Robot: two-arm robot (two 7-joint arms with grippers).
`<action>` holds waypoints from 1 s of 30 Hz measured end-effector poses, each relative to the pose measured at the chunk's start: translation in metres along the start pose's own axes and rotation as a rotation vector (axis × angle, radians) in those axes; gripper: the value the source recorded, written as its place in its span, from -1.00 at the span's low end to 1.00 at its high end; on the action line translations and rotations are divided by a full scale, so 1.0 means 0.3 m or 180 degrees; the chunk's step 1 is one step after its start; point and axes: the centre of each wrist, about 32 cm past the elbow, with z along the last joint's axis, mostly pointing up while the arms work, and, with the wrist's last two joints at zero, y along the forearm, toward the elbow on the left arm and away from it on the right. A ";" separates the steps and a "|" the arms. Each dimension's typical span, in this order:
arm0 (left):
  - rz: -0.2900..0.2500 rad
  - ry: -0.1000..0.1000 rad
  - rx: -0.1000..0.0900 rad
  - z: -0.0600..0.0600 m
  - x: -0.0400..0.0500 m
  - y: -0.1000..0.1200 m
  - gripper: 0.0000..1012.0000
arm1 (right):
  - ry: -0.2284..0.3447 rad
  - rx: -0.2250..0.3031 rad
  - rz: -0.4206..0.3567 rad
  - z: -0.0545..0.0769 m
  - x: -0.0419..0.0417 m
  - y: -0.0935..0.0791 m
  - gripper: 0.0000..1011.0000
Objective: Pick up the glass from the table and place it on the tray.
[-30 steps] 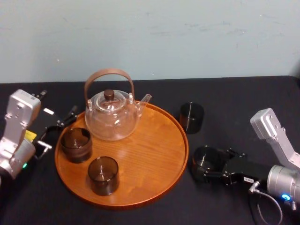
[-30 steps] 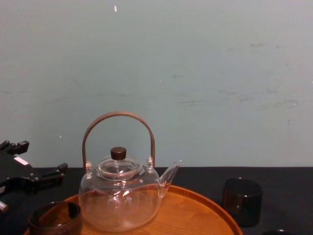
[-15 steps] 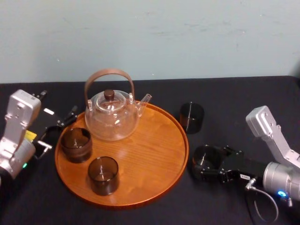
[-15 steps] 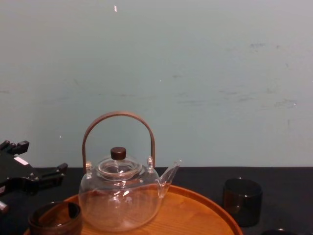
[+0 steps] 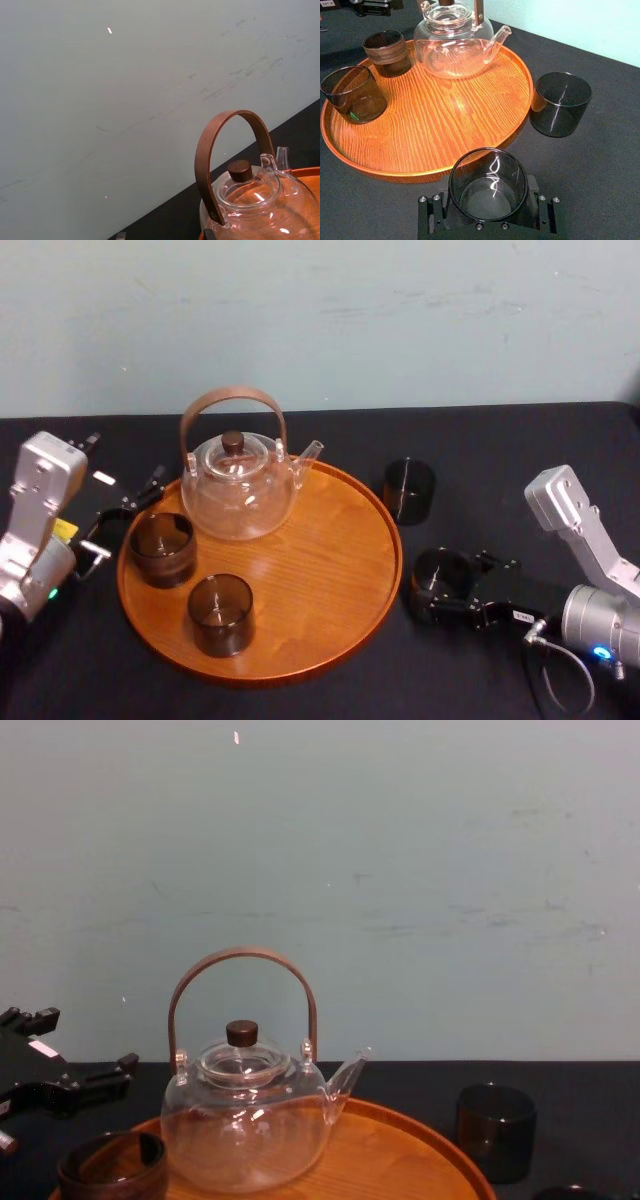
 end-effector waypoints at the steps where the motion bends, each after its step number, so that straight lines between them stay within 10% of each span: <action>1: 0.0000 0.0000 0.0000 0.000 0.000 0.000 0.98 | 0.0001 0.0000 0.0000 0.000 0.000 0.000 0.79; 20: 0.0000 0.0000 0.0000 0.000 0.000 0.000 0.98 | 0.0014 0.0012 0.0001 0.000 0.002 -0.003 0.79; 30: 0.0000 0.0000 0.0000 0.000 0.000 0.000 0.98 | -0.0050 0.0187 -0.0025 0.068 0.024 -0.039 0.79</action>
